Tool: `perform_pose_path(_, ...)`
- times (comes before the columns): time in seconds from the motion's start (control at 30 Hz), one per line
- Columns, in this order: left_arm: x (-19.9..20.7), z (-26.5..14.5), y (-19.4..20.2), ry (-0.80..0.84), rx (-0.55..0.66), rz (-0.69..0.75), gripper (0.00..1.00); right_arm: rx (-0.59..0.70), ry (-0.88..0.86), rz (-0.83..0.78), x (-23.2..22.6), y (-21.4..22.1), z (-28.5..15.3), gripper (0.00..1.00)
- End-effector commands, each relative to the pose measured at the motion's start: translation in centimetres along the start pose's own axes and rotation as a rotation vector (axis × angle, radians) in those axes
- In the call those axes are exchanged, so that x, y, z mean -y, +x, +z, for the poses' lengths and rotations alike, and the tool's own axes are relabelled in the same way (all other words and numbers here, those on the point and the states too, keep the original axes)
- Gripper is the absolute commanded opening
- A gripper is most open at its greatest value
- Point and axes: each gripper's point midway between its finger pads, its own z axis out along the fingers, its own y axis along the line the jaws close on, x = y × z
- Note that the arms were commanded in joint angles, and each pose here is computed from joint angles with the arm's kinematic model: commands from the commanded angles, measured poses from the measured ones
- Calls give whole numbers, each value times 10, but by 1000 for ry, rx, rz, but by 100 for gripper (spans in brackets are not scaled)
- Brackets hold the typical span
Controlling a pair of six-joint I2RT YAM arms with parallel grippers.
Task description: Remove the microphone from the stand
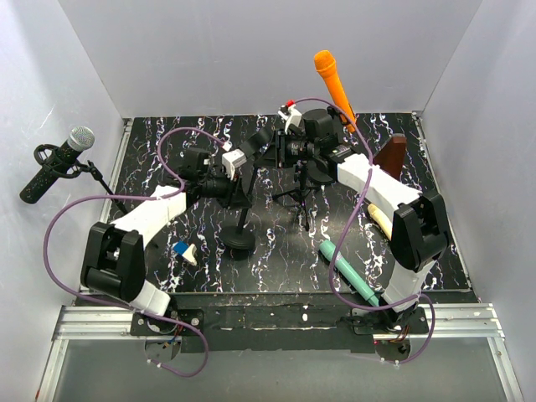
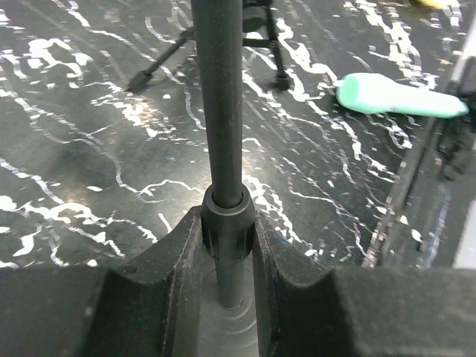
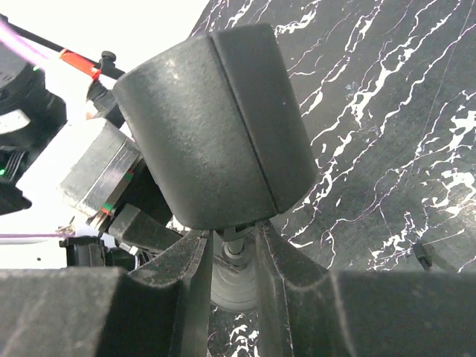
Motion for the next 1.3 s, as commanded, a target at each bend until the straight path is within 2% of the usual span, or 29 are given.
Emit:
perform_pose_path(0.0,1,-27,-79,-207,198,217,0,37,-5,-4,-23,-19,-12,1)
perform_pose_path(0.13,-18,-46,-96,-719,247,382,0,72,39,-6,-25,-32,-14,1)
perform_pose_path(0.23,-20,-51,-101,-971,256,555,0,94,107,-1,-19,-37,-15,1)
perform_pose_path(0.33,-15,-36,-95,-906,267,542,0,97,121,-3,-16,-38,-14,1)
perform_pose_path(0.4,-6,-21,-85,-795,240,508,0,91,119,-7,-15,-37,-14,1)
perform_pose_path(0.5,2,-9,-66,-616,187,340,46,91,121,-16,-13,-35,-12,1)
perform_pose_path(0.53,6,-7,-63,-528,174,298,55,93,129,-20,-11,-35,-13,1)
perform_pose_path(0.6,11,-9,-55,-394,145,225,68,94,130,-34,-10,-34,-13,1)
perform_pose_path(0.67,11,-17,-50,-277,107,196,74,92,128,-37,-9,-33,-14,1)
perform_pose_path(0.8,14,-27,-34,-55,32,133,74,68,83,-49,-13,-26,-12,1)
perform_pose_path(1.03,9,-18,-29,105,38,151,65,50,27,-53,-21,-22,-10,1)
perform_pose_path(1.17,7,-2,-32,155,62,97,55,56,35,-55,-20,-24,-11,1)
perform_pose_path(1.27,-3,3,-42,88,128,94,44,59,41,-57,-20,-24,-12,1)
